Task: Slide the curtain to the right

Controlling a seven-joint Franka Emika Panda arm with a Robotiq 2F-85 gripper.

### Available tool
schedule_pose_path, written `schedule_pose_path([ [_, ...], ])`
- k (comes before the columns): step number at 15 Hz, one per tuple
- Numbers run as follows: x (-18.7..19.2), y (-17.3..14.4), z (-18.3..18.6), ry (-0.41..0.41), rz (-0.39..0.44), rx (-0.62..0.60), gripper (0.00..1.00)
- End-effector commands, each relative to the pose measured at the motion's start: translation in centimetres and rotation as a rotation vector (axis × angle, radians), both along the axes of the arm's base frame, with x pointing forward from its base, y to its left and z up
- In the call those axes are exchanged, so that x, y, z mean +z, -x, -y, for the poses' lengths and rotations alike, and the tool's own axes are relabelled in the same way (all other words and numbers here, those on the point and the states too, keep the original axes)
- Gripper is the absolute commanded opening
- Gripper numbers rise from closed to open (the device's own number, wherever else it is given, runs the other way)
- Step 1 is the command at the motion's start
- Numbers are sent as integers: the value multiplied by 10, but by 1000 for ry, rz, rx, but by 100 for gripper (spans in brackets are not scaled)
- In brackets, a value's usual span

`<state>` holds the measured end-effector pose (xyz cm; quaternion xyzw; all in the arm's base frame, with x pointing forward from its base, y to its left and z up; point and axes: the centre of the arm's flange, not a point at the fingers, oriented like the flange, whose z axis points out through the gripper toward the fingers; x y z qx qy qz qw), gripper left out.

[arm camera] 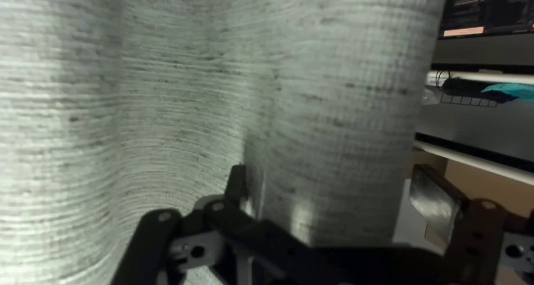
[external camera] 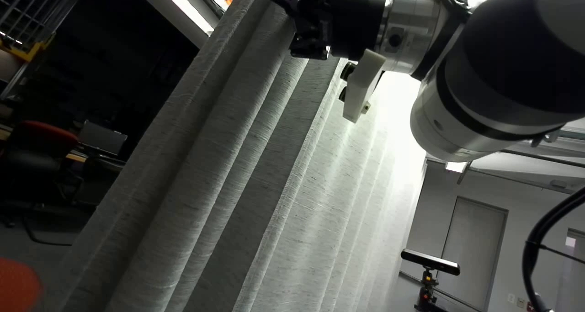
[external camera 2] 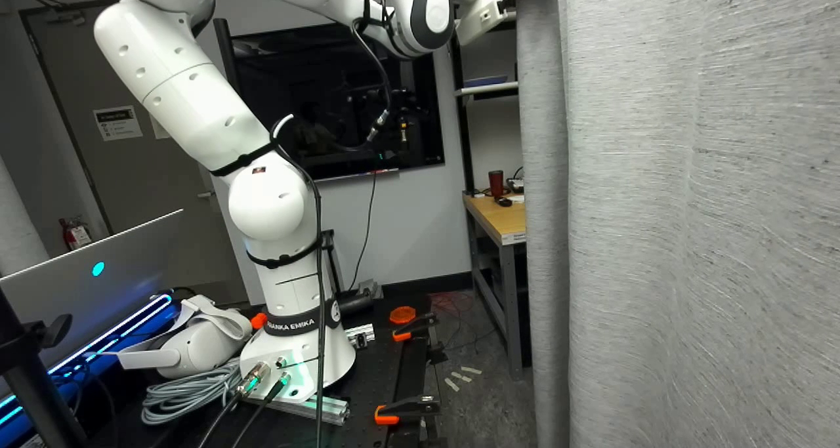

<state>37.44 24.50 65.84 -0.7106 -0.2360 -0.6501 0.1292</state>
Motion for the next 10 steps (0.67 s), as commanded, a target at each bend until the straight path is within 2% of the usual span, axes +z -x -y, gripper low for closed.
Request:
schedule_pose_path([
  [1,18,-19,-29,-51,73,-17,100],
  [2,20,-24,-33,-50,83,-22,97],
  [3,21,-29,-37,-50,91,-30,72],
  [5,20,-41,-40,-46,88,-46,68],
  [8,18,-54,-38,-45,91,-74,42],
  [10,21,-60,-33,-49,94,-94,29],
])
